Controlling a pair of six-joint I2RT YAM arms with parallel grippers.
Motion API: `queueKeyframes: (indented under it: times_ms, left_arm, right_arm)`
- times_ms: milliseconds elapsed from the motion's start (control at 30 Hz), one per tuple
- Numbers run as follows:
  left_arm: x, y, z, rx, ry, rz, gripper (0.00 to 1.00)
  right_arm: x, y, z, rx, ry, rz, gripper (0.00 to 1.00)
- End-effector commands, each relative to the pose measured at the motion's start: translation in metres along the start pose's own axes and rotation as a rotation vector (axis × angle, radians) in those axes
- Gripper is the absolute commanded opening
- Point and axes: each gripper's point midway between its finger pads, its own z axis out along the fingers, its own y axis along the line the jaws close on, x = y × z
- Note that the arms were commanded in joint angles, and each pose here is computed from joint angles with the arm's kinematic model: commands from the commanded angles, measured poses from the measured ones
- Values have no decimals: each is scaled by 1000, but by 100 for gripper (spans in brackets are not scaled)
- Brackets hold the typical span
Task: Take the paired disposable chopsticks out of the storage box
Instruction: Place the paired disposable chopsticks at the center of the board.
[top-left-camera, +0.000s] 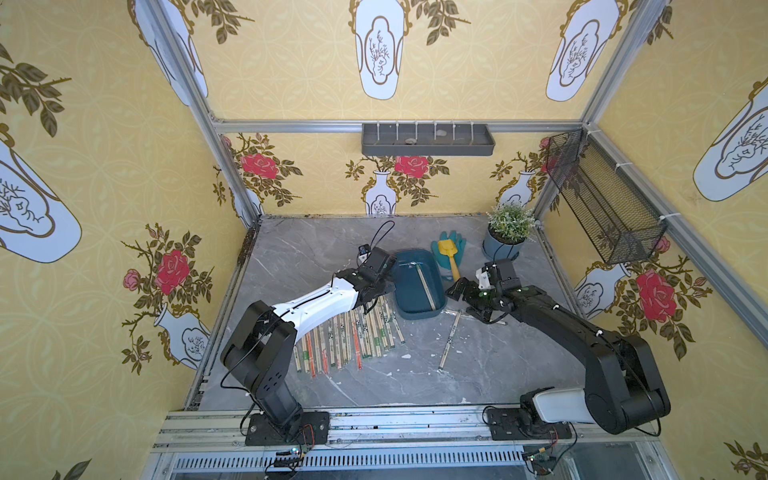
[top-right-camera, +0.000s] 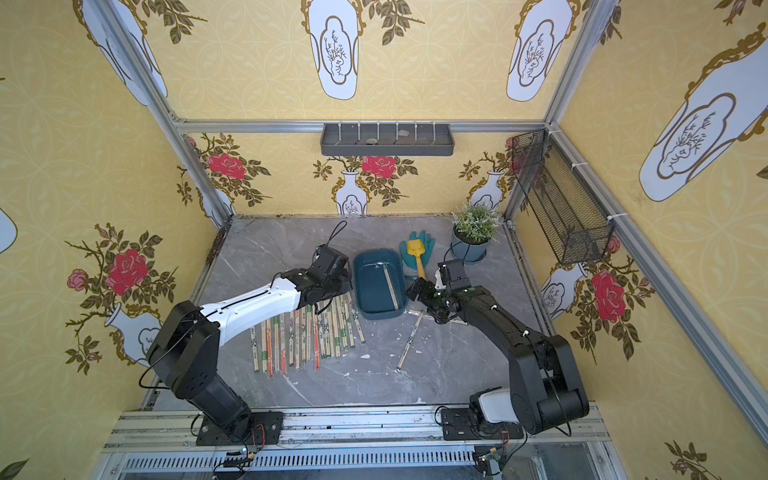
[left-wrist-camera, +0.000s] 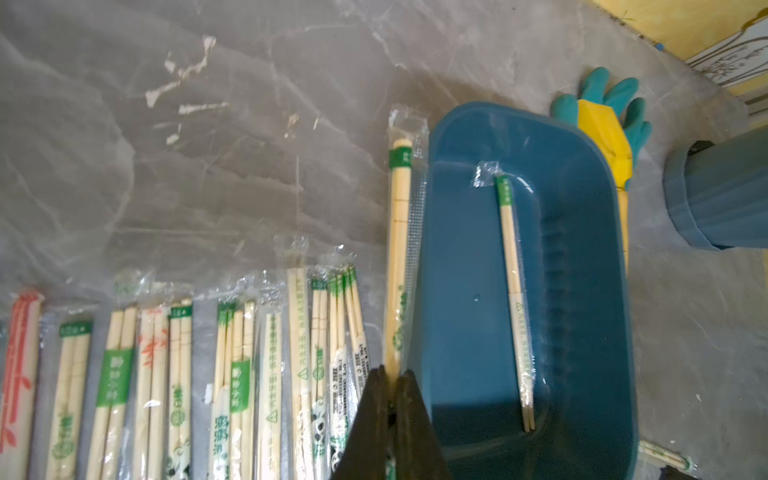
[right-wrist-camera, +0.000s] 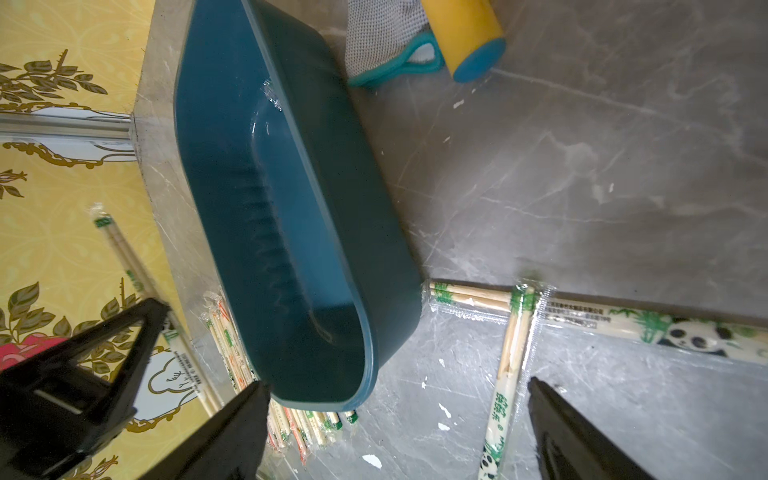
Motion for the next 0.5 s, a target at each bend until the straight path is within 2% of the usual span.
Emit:
queueKeyframes:
  times_ms: [0, 367, 467]
  left_arm:
    - [9, 0, 10, 20, -1, -112, 0]
    - [43, -8, 36, 15, 58, -119, 0]
    - [51, -8, 42, 12, 76, -116, 4]
  right_arm:
    - [-4, 6, 1, -22, -16, -14, 97]
    - [-5, 5, 1, -15, -13, -18, 98]
    - [-6, 6, 2, -17, -12, -17, 98]
